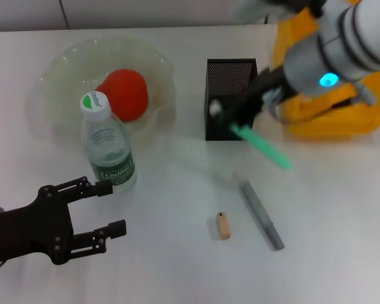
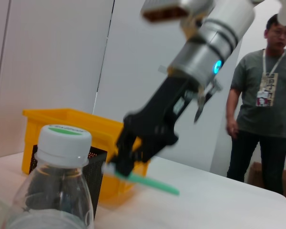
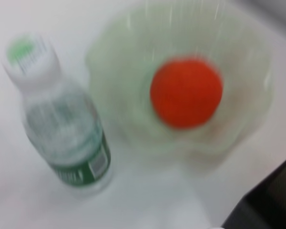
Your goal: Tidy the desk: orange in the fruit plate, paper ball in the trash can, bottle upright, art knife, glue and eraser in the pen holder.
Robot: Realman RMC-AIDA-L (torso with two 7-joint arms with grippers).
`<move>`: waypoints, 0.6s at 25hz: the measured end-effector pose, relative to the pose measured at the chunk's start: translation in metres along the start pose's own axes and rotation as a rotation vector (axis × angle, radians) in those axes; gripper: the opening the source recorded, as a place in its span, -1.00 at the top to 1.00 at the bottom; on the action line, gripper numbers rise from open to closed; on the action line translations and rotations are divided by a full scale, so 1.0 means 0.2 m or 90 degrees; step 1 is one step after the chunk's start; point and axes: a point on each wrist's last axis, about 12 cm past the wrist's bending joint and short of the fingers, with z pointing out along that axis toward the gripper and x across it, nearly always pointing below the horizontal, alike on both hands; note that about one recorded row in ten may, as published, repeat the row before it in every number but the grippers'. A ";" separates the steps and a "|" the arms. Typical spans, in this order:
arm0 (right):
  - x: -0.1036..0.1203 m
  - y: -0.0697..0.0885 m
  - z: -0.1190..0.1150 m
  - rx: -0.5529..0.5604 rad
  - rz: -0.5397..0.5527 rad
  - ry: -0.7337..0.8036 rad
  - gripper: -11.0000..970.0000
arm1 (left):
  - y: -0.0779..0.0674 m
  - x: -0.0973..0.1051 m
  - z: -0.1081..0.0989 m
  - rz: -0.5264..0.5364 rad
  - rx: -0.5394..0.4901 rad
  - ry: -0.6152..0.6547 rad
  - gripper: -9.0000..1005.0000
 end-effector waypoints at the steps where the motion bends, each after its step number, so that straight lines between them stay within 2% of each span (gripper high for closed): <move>1: -0.01 0.00 -0.05 0.008 -0.002 -0.025 0.58 | 0.00 0.00 0.00 0.000 0.000 0.000 -0.53; 5: -0.03 -0.03 -0.25 0.028 -0.003 -0.167 0.56 | 0.00 0.00 0.00 0.000 0.001 0.001 -0.53; 8: -0.01 -0.09 -0.31 0.012 0.017 -0.269 0.54 | 0.00 0.00 0.00 -0.002 0.001 0.000 -0.53; 11: 0.02 -0.16 -0.29 -0.003 0.045 -0.341 0.52 | 0.00 0.00 0.00 -0.003 0.000 -0.001 -0.53; 15: 0.06 -0.26 -0.20 0.015 0.085 -0.385 0.49 | 0.00 0.00 0.01 -0.004 0.002 -0.002 -0.53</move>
